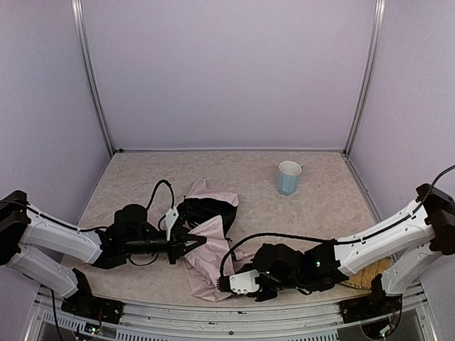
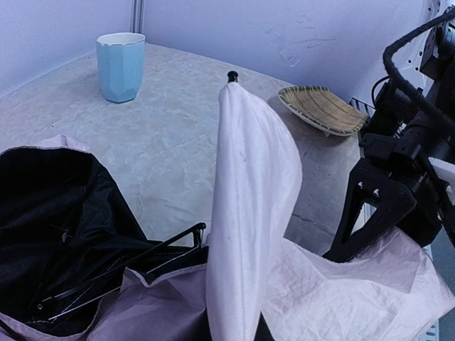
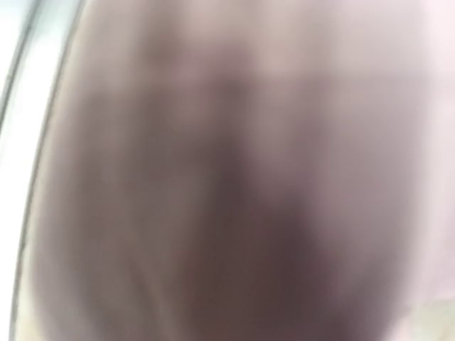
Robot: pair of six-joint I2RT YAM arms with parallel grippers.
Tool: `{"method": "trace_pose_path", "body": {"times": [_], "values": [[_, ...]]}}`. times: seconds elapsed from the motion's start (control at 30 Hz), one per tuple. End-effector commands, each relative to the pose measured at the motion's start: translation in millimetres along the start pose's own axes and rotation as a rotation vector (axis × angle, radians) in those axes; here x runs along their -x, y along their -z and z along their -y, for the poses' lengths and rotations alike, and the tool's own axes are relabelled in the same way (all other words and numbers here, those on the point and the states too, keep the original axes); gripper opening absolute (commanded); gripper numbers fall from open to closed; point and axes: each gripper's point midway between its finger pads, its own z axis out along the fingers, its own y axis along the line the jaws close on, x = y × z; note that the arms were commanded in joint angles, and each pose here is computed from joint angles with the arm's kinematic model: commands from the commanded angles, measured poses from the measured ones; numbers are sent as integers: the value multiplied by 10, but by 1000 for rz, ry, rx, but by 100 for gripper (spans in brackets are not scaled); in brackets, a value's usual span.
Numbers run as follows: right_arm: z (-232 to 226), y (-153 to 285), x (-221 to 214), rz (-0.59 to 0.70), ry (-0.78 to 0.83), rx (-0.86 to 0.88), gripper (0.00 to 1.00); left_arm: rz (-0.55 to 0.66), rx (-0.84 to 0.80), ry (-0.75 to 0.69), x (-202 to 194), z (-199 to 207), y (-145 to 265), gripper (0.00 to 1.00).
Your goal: Put away the umbrella
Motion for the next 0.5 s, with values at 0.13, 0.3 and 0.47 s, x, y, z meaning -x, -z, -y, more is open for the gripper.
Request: {"method": "trace_pose_path", "body": {"times": [0.13,0.3,0.47], "values": [[193,319,794,207,-56,37,0,-31,108,-10,67,-252,-62,9],[569,592,1141,344,-111,-68,0,-141,91,23,-212,-332,-320,8],[1160,527,1088,387,-248,-127,0,-189,26,137,-553,-291,-501,7]]}}
